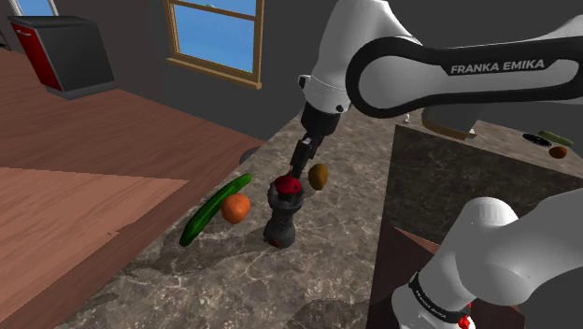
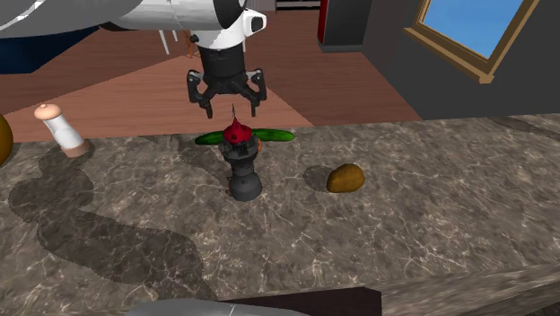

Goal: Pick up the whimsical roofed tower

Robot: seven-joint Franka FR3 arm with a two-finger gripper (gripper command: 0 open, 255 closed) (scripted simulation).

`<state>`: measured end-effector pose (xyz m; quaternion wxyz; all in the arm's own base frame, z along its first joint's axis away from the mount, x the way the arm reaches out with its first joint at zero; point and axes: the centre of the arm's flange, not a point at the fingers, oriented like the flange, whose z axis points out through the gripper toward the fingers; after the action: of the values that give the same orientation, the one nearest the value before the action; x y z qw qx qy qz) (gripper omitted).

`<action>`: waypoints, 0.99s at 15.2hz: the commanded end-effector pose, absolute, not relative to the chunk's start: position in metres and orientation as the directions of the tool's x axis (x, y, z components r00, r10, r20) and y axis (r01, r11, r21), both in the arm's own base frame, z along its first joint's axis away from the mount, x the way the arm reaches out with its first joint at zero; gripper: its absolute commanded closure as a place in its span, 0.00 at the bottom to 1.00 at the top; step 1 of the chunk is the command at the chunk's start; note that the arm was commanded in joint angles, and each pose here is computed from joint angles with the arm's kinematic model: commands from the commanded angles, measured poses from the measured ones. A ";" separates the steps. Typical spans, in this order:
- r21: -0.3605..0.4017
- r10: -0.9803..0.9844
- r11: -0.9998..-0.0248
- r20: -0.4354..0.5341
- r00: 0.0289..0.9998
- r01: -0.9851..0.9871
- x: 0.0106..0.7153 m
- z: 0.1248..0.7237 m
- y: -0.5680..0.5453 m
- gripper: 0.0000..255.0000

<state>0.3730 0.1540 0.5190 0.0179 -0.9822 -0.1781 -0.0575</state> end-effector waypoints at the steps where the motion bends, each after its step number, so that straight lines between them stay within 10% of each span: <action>1: -0.015 0.348 -0.936 0.120 0.930 0.352 0.374 0.506 0.153 0.00; 3: -0.015 0.348 -0.936 0.120 0.930 0.352 0.374 0.506 0.153 0.00; 4: -0.015 0.348 -0.936 0.120 0.930 0.352 0.374 0.506 0.154 1.00; 15: -0.015 0.348 -0.936 0.120 0.930 0.352 0.374 0.516 0.153 1.00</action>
<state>0.3735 0.1536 0.5115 0.0179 -0.9821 -0.1783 -0.0574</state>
